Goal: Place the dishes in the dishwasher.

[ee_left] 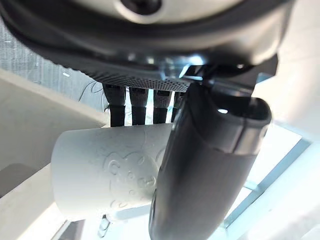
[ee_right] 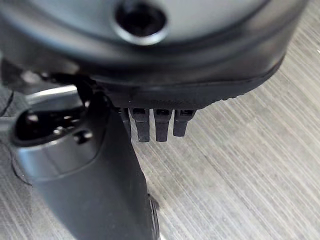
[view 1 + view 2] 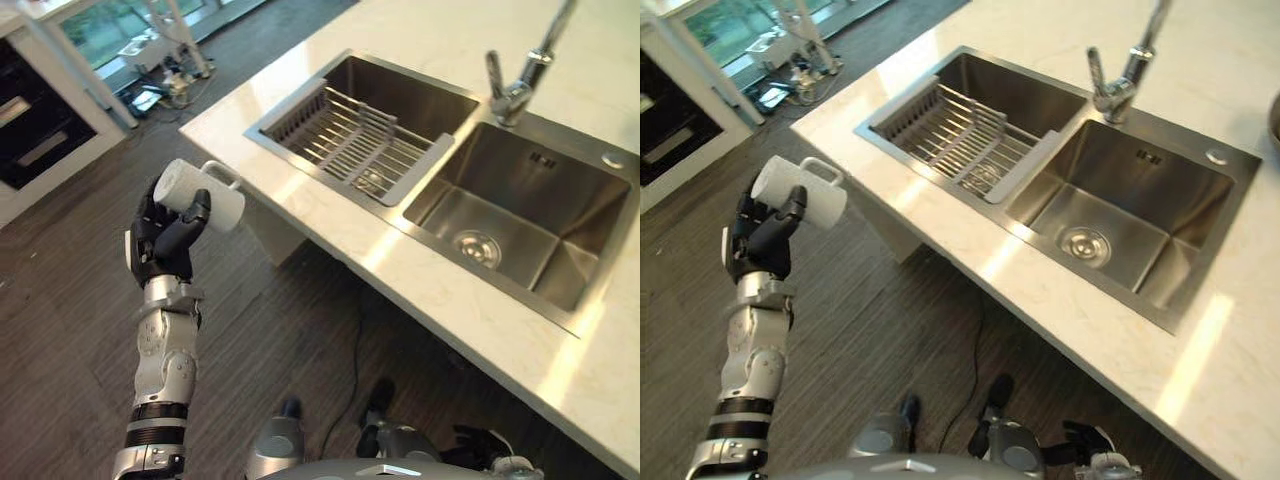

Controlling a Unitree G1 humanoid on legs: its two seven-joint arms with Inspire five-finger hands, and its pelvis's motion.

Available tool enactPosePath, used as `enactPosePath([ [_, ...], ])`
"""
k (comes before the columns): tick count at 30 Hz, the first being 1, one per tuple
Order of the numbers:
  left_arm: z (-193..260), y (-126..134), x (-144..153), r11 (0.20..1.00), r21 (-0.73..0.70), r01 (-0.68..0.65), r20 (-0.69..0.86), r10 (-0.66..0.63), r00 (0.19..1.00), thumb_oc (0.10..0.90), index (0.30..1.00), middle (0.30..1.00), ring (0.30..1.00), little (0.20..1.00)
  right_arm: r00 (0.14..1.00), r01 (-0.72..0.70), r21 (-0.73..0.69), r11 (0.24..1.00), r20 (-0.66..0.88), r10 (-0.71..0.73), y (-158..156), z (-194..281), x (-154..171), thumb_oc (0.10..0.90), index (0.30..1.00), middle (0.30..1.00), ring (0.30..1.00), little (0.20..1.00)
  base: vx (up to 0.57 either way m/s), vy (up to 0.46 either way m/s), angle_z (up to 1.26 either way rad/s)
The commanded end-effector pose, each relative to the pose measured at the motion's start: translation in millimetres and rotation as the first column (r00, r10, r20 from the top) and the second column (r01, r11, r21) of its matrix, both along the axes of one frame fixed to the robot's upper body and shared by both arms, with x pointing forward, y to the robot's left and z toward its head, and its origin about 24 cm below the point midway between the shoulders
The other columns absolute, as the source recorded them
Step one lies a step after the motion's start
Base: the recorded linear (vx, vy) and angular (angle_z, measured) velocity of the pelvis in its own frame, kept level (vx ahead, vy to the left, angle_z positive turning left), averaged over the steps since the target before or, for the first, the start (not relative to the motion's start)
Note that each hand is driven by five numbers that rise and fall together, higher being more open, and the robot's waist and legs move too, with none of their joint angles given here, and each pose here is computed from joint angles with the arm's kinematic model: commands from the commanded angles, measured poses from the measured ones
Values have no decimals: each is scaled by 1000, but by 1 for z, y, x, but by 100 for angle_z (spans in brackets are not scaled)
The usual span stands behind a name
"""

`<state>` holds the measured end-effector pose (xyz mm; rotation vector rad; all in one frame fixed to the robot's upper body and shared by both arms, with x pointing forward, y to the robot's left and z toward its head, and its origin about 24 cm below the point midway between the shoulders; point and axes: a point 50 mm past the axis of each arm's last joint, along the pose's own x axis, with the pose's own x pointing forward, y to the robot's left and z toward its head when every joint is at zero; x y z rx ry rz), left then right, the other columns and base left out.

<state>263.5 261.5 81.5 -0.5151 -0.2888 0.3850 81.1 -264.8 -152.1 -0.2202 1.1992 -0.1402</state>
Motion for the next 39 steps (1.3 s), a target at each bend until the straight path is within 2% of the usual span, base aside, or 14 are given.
enactPosePath([
  [1, 64, 12, -7, 994, 95, -44, 329, 10, 944, 400, 300, 300, 300, 300, 999, 24, 23, 999, -32, -23, 3, -4, -16, 800, 900, 900, 900, 900, -67, 130, 152],
  [5, 69, 7, -6, 987, 163, -12, 332, -43, 942, 400, 300, 300, 300, 300, 996, 70, 32, 997, -52, -69, 5, -6, -29, 800, 900, 900, 900, 900, -189, 560, 120],
  [9, 68, 0, -3, 969, 246, 18, 293, -93, 951, 400, 300, 300, 300, 300, 995, 91, 44, 995, -49, -89, 7, -7, -27, 800, 900, 900, 900, 900, -176, 565, 82],
  [12, 79, -17, 5, 942, 325, 79, 312, -186, 932, 400, 300, 300, 300, 300, 994, 107, 86, 991, -3, -107, 16, -7, -19, 800, 900, 900, 900, 900, -29, 352, 99],
  [14, 79, -17, 5, 942, 325, 79, 312, -186, 932, 400, 300, 300, 300, 300, 994, 107, 86, 991, -3, -107, 16, -7, -19, 800, 900, 900, 900, 900, 41, 154, 101],
  [16, 80, -26, 9, 932, 346, 112, 310, -227, 923, 400, 300, 300, 300, 300, 994, 108, 91, 990, 5, -109, 17, -7, -16, 800, 900, 900, 900, 900, 194, 333, 183],
  [17, 79, -57, 18, 895, 376, 238, 287, -357, 889, 400, 300, 300, 300, 300, 991, 121, 108, 987, 36, -126, 19, -6, -8, 800, 900, 900, 900, 900, 340, 465, 115],
  [20, 75, -77, 19, 869, 391, 304, 269, -423, 865, 400, 300, 300, 300, 300, 996, 38, 119, 992, 79, -48, 27, -4, 8, 800, 900, 900, 900, 900, 208, 245, 288],
  [23, 71, -78, 16, 866, 393, 311, 262, -429, 864, 400, 300, 300, 300, 300, 996, 15, 119, 993, 89, -26, 30, -3, 12, 800, 900, 900, 900, 900, 60, -17, 214],
  [28, 62, -72, 9, 872, 381, 306, 229, -410, 883, 400, 300, 300, 300, 300, 995, -4, 112, 994, 97, -7, 31, -2, 22, 800, 900, 900, 900, 900, 93, -90, 60],
  [35, 55, -74, 10, 885, 346, 311, 210, -396, 894, 400, 300, 300, 300, 300, 984, 3, 110, 994, 176, -22, 32, 5, 41, 800, 900, 900, 900, 900, 25, -93, 12],
  [39, 51, -71, 8, 891, 336, 304, 198, -382, 903, 400, 300, 300, 300, 300, 986, 24, 103, 994, 161, -41, 30, 4, 38, 800, 900, 900, 900, 900, 13, -75, -31],
])
